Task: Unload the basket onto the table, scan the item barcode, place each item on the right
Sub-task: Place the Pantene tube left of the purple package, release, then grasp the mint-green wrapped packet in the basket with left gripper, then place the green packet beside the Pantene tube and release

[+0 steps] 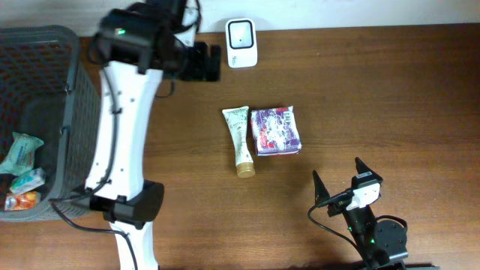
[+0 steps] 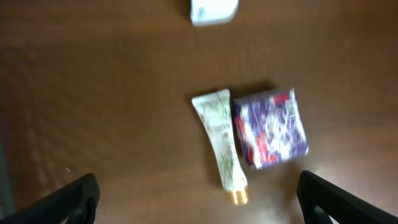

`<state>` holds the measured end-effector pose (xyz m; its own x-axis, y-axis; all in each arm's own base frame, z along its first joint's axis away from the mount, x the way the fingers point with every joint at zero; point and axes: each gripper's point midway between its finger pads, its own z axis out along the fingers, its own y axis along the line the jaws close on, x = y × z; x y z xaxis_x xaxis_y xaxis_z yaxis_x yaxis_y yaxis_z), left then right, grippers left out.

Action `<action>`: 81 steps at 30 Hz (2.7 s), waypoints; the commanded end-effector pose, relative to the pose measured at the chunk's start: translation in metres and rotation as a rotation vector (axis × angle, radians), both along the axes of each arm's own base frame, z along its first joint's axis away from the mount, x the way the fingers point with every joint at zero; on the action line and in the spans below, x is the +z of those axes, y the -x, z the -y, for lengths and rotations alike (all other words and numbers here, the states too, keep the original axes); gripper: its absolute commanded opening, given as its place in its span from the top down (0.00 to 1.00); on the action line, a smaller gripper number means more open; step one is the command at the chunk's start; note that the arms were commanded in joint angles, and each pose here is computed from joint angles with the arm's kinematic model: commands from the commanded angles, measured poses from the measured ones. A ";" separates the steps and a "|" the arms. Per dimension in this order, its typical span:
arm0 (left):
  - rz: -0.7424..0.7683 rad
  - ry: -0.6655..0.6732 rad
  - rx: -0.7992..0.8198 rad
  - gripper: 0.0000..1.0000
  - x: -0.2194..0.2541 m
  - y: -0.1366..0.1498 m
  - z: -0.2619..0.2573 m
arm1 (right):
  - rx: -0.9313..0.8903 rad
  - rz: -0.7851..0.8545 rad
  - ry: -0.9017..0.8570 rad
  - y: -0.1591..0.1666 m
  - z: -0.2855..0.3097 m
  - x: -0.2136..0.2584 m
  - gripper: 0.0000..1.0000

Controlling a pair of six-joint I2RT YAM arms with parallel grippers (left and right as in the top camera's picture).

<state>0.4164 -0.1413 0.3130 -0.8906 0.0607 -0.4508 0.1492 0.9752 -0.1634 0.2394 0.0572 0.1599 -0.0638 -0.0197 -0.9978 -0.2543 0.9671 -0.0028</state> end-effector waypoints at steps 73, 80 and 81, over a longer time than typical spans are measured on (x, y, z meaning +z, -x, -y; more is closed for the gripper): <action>1.095 0.350 0.395 1.00 0.170 0.032 -0.214 | 0.004 -0.003 -0.001 0.000 0.000 -0.002 0.01; 0.669 0.427 0.102 1.00 0.061 -0.005 -0.044 | 0.004 -0.003 -0.001 0.000 0.000 -0.002 0.01; 0.570 0.381 0.126 1.00 0.029 -0.007 -0.035 | 0.004 -0.003 -0.001 0.000 0.000 -0.002 0.01</action>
